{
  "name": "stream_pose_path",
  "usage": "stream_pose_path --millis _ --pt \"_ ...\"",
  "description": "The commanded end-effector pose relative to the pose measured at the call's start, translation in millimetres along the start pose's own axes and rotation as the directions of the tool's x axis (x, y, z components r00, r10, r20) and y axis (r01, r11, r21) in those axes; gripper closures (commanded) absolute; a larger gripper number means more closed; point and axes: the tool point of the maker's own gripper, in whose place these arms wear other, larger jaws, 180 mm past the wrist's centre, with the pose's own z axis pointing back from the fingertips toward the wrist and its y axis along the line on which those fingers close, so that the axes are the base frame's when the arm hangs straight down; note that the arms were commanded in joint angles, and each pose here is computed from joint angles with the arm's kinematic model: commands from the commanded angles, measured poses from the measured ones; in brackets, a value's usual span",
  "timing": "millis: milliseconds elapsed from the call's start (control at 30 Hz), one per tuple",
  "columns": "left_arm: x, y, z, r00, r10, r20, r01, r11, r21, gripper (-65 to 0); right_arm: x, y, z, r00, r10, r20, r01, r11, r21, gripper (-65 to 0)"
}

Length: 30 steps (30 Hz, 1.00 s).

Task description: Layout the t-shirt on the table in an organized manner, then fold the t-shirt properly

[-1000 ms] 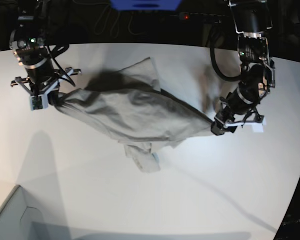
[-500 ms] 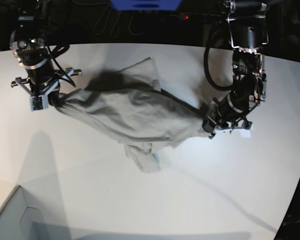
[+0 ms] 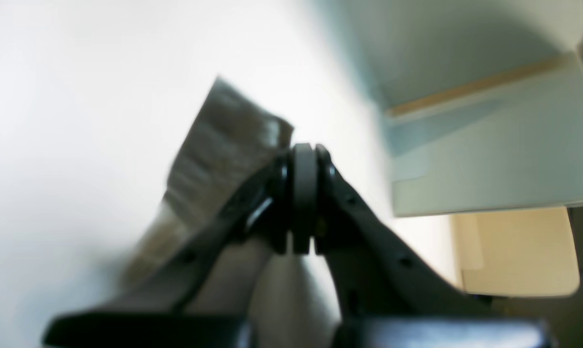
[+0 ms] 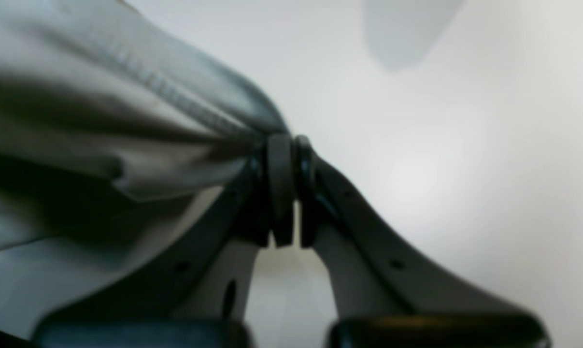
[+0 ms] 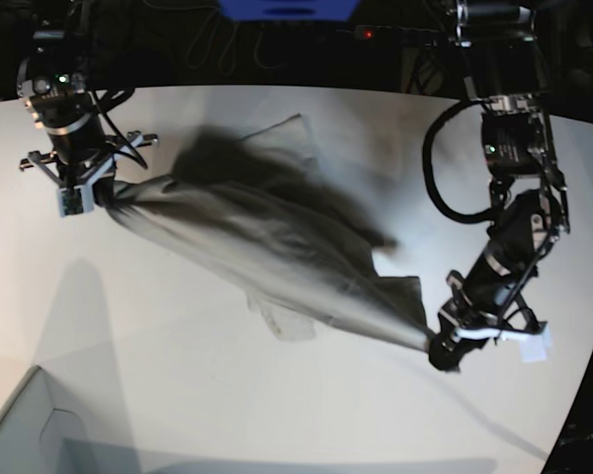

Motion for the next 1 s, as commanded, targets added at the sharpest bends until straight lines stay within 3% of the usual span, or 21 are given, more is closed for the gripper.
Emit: stream_pose_path --millis 0,200,333,433,733,867,967 --pt "32.1 -30.9 -0.8 0.996 -0.033 0.086 0.039 0.997 -0.073 -0.2 11.2 -3.4 2.7 0.999 0.009 0.041 -0.009 1.0 -0.006 0.0" --pt "88.4 -124.0 -11.7 0.971 -0.115 0.21 0.168 0.953 -0.253 -0.2 5.9 1.3 7.8 0.999 0.011 0.034 -0.011 1.0 0.004 0.0" --pt "83.2 -171.3 -36.9 0.97 -0.169 0.177 0.221 0.915 -0.337 -0.2 5.3 2.3 11.4 0.999 0.013 0.033 -0.013 1.0 0.005 0.0" --pt "66.9 -207.9 -72.3 0.98 -0.151 0.126 0.189 0.901 -0.39 -0.2 11.1 -1.0 13.3 0.999 0.016 0.049 -0.015 1.0 -0.005 0.0" --pt "9.9 -278.9 -159.6 0.989 -0.129 0.073 0.147 0.908 -0.392 -0.3 19.6 -32.5 20.0 0.997 -0.03 0.076 0.038 0.994 -0.107 0.0" --pt "-10.4 -253.5 -191.0 0.977 -0.206 0.055 0.213 0.935 -0.283 -1.0 20.1 -45.3 22.6 0.996 -0.036 0.08 0.047 0.989 -0.142 0.0" --pt "-24.2 -236.0 -202.7 0.959 -0.283 0.023 0.281 0.933 -0.227 -9.9 22.6 -54.9 23.3 0.996 -0.037 0.087 0.051 0.985 -0.166 0.0"
